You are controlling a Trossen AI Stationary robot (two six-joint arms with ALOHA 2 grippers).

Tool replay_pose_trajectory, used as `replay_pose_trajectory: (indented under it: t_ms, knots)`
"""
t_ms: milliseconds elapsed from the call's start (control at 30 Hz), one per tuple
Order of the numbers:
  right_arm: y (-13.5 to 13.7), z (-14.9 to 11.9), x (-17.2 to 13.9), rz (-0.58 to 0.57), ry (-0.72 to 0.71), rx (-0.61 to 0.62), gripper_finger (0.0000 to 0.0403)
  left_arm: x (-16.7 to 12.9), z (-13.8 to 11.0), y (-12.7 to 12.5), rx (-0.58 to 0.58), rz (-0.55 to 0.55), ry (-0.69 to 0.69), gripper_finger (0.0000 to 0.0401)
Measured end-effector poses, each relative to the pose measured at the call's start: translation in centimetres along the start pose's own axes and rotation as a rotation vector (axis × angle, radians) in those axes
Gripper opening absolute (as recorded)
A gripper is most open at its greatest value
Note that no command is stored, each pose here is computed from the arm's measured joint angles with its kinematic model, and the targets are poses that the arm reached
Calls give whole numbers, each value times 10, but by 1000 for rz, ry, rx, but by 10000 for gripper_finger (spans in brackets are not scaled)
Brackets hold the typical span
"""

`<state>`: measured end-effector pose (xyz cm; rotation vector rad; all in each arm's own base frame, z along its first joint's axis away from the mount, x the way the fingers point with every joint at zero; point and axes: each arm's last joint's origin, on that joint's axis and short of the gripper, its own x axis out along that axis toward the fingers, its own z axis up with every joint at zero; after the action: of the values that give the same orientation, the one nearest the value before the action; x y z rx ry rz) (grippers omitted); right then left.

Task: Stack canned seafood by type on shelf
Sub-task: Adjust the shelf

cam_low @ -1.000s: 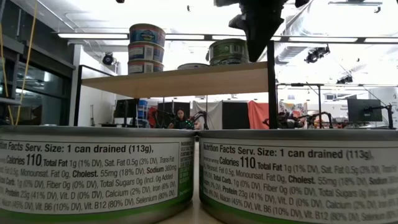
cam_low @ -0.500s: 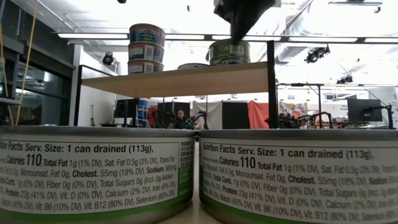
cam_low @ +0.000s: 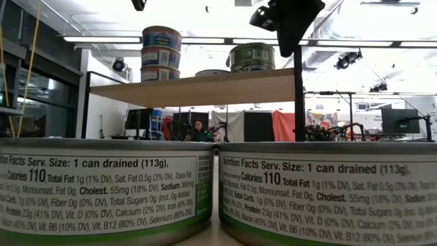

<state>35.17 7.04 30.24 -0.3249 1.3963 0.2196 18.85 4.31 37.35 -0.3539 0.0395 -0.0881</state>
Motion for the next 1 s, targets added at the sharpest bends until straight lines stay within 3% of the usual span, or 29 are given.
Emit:
replay_pose_trajectory:
  t_ms: [500,700,900,1000]
  knots:
    - [-11,-20,-1,-35,197,106,0,9,1,3,6,-8,-18,0]
    - [-21,-31,-4,-35,233,143,0,-2,2,-3,37,-23,-15,0]
    - [-18,-71,5,-43,276,208,0,-21,-2,-13,90,-28,38,0]
    - [-15,-88,7,-56,194,289,0,-27,-2,-17,112,-34,38,0]
